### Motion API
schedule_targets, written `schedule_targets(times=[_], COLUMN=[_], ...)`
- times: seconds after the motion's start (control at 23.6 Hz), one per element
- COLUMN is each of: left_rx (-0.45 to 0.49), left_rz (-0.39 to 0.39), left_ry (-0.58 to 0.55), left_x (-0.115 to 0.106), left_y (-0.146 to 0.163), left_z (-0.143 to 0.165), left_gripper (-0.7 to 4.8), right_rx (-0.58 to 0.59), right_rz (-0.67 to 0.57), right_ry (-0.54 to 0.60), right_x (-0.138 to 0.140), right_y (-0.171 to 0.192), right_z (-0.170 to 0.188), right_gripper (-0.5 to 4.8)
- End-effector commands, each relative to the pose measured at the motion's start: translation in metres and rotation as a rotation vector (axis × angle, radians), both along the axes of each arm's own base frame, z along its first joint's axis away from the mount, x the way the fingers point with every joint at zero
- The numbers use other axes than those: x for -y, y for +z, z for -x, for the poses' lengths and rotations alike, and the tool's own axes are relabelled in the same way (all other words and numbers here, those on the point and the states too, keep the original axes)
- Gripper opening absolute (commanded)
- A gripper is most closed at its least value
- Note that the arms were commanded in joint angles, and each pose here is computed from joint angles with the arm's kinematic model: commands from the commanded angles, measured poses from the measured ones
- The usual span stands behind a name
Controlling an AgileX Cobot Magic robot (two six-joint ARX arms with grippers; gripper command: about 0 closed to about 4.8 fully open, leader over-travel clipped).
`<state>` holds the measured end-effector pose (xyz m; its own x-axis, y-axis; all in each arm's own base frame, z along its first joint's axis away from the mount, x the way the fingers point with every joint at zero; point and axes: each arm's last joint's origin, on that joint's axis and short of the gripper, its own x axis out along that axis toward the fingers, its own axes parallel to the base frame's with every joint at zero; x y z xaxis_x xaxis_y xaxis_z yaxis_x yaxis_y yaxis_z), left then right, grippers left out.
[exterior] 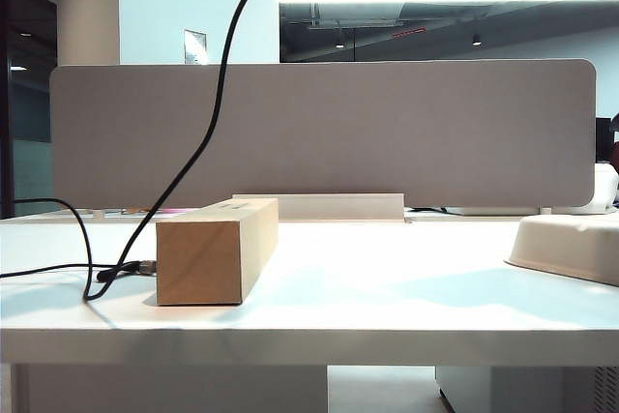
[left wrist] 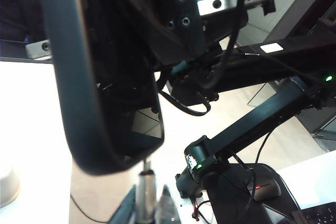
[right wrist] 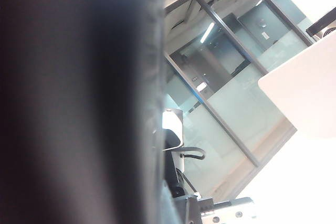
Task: Pick up the charging cable and the phone, plug the charging cable into the charging port on the phone, and finally place them back on the table.
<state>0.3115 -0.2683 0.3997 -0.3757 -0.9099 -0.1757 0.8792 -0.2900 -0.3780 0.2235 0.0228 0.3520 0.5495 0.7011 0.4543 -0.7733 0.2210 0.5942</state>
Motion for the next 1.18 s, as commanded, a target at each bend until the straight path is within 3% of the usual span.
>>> schedule_targets(times=[0.04, 0.17, 0.55, 0.72, 0.93, 1.18], left_rx=[0.033, 0.041, 0.045, -0.003, -0.021, -0.035], left_rz=[0.034, 0.013, 0.046, 0.046, 0.038, 0.025], left_ry=[-0.012, 0.03, 0.036, 0.042, 0.048, 0.063], left_x=[0.001, 0.002, 0.006, 0.014, 0.013, 0.008], left_y=[0.006, 0.006, 0.012, 0.009, 0.008, 0.007], left_z=[0.001, 0.0, -0.002, -0.007, -0.008, -0.011], left_gripper=[-0.06, -0.06, -0.06, -0.06, -0.06, -0.06], right_rx=[0.04, 0.04, 0.018, 0.003, -0.121, -0.14], right_rz=[0.0, 0.005, 0.02, 0.067, 0.156, 0.172], right_ry=[-0.011, -0.004, 0.034, 0.076, 0.128, 0.155], right_x=[0.0, 0.0, -0.006, -0.017, -0.02, -0.02], right_y=[0.005, 0.005, 0.003, -0.001, -0.016, -0.018], right_z=[0.002, 0.002, 0.002, 0.0, -0.006, -0.006], right_gripper=[-0.08, -0.08, -0.08, -0.08, -0.08, -0.08])
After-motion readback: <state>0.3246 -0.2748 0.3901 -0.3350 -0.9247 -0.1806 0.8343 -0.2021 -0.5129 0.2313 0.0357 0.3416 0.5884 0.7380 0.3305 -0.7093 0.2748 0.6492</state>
